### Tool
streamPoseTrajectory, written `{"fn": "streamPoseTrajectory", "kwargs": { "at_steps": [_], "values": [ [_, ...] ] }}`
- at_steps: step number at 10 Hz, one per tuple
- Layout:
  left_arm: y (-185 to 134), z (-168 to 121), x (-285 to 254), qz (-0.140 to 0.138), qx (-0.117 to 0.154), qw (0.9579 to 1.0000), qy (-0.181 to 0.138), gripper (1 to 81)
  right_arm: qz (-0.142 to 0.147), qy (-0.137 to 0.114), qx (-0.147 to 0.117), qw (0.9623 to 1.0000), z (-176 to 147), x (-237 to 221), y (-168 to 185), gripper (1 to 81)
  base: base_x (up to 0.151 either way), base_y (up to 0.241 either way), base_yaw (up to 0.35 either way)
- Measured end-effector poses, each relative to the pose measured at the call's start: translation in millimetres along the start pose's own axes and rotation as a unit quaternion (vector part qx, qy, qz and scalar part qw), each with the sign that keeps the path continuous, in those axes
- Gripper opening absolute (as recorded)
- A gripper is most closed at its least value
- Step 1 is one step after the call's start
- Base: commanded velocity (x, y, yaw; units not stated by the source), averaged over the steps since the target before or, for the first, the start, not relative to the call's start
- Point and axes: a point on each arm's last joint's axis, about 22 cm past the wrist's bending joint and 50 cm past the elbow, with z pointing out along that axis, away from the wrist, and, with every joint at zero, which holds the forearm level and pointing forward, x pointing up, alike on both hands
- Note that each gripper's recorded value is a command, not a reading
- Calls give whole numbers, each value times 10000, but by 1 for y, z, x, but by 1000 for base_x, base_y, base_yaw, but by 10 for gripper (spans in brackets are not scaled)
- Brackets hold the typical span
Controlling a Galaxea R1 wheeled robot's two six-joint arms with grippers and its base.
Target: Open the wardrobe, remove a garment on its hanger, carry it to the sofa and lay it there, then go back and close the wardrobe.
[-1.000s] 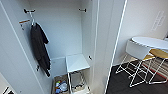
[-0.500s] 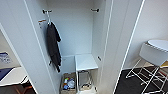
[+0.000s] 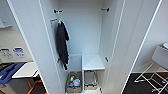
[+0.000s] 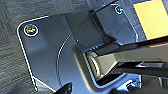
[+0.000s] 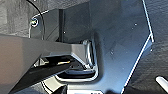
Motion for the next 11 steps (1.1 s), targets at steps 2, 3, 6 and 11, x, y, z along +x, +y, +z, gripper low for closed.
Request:
{"fn": "streamPoseTrajectory", "kwargs": {
  "at_steps": [2,3,6,11],
  "values": [
    [1,0,-1,-6,-6,10000,-6,811,-3,20,0,10000,0,2,1,811,0,0,0],
    [0,0,1,-1,1,10000,4,811,4,0,5,10000,0,-1,-1,811,0,0,0],
    [0,0,2,-3,3,10000,10,811,4,-1,7,10000,0,-1,-1,811,0,0,0],
    [-23,-5,-18,-1444,505,9882,-35,811,-14,33,14,10000,1,5,-2,811,0,0,0]
  ]
}}
